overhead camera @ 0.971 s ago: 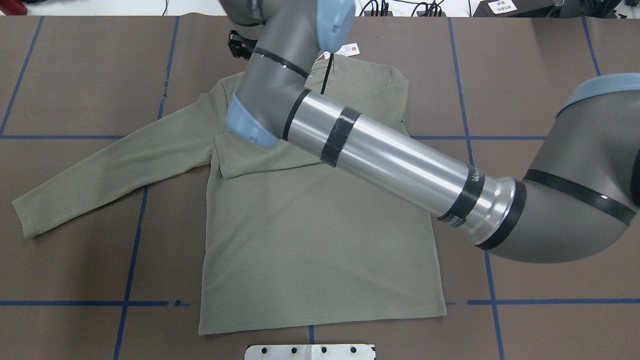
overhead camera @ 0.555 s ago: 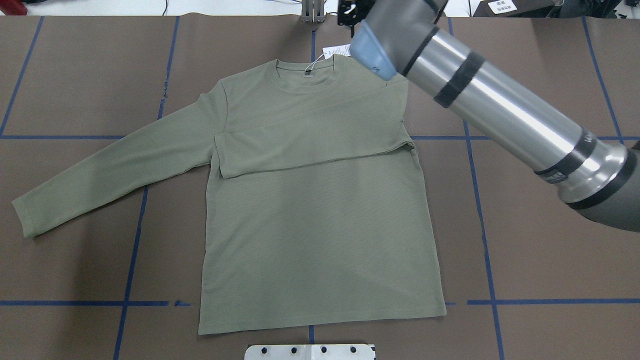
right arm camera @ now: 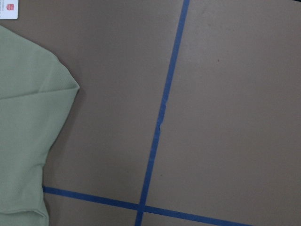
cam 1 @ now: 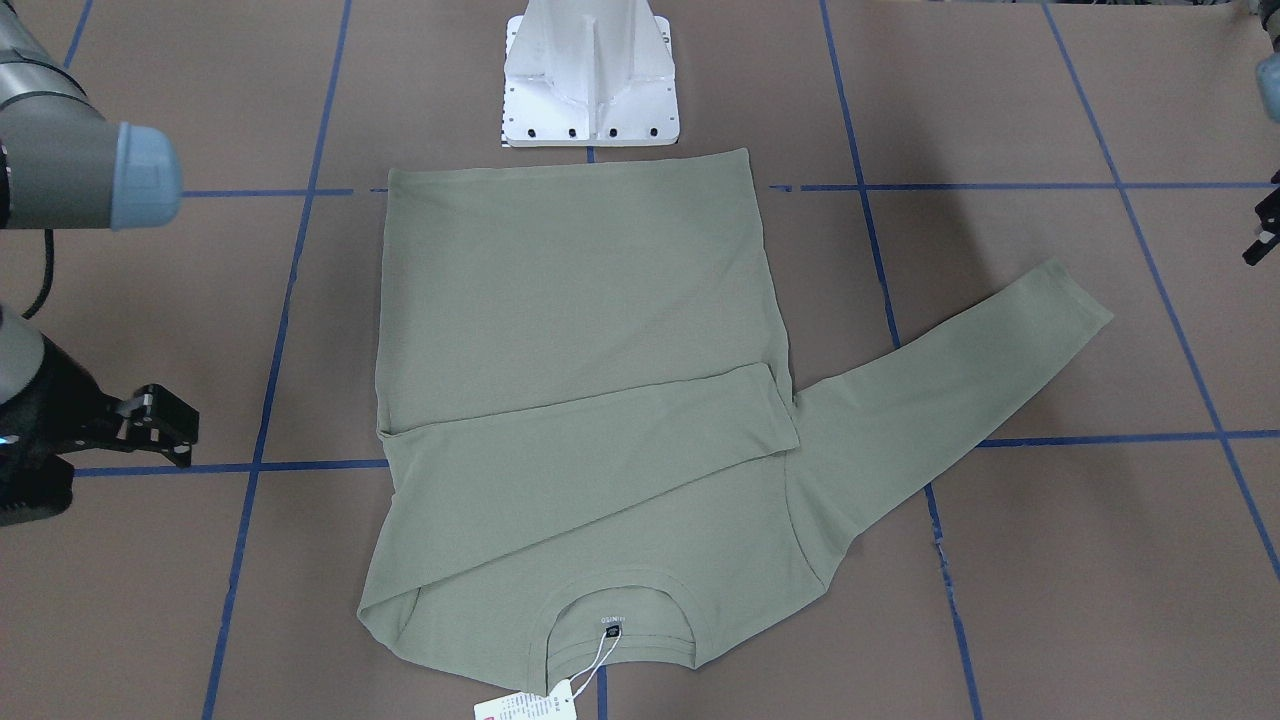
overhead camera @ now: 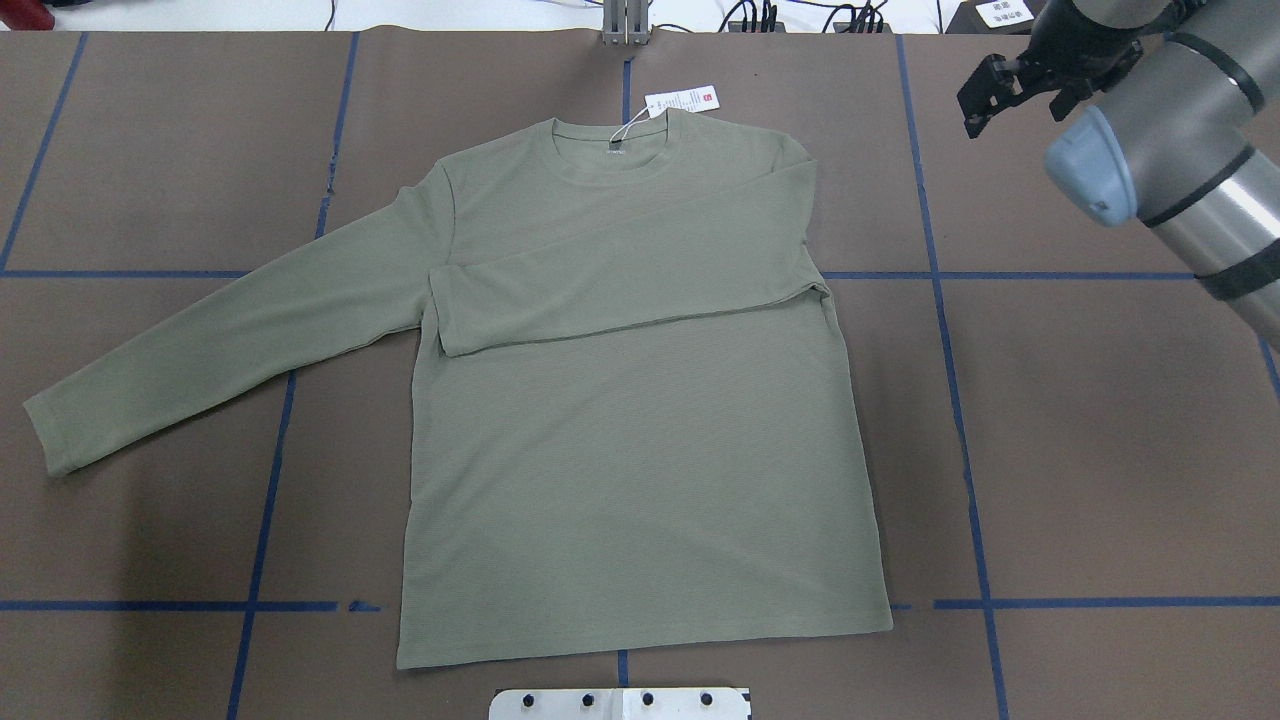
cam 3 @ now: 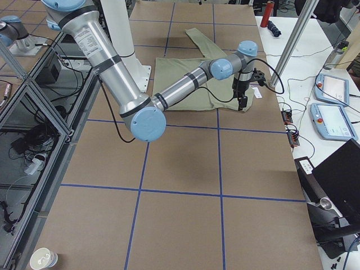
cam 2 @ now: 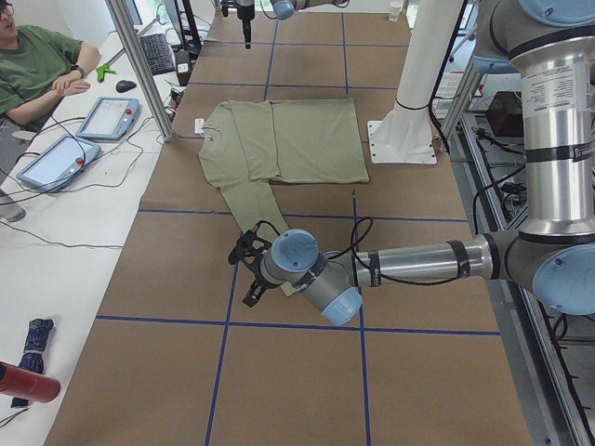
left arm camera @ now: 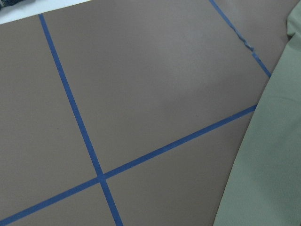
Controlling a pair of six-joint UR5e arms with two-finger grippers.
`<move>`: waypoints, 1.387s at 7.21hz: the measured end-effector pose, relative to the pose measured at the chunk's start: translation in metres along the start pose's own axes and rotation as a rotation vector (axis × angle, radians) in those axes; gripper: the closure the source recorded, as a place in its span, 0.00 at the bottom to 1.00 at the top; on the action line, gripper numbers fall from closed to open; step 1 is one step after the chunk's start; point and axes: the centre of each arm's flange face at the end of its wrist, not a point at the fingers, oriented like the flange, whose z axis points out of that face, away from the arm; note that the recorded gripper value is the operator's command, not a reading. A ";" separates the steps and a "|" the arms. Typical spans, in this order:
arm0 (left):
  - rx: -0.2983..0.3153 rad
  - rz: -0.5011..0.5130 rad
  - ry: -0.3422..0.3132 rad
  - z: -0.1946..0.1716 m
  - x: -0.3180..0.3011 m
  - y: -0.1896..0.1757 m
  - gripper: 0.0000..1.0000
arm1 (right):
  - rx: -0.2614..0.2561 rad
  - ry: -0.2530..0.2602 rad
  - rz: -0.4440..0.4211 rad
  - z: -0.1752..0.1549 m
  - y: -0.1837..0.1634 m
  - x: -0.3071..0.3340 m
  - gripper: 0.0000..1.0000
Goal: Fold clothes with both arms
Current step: 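Raise the right gripper away while the left gripper moves to the other cuff, then grasp the sleeve cuff nearest the left gripper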
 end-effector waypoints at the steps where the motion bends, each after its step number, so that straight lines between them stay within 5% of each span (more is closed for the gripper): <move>1: -0.019 0.044 -0.015 0.016 0.015 0.020 0.00 | 0.006 -0.007 -0.003 0.002 0.014 0.014 0.00; 10: -0.173 0.252 0.012 0.125 0.146 0.056 0.05 | 0.027 -0.020 0.028 -0.006 0.027 0.017 0.00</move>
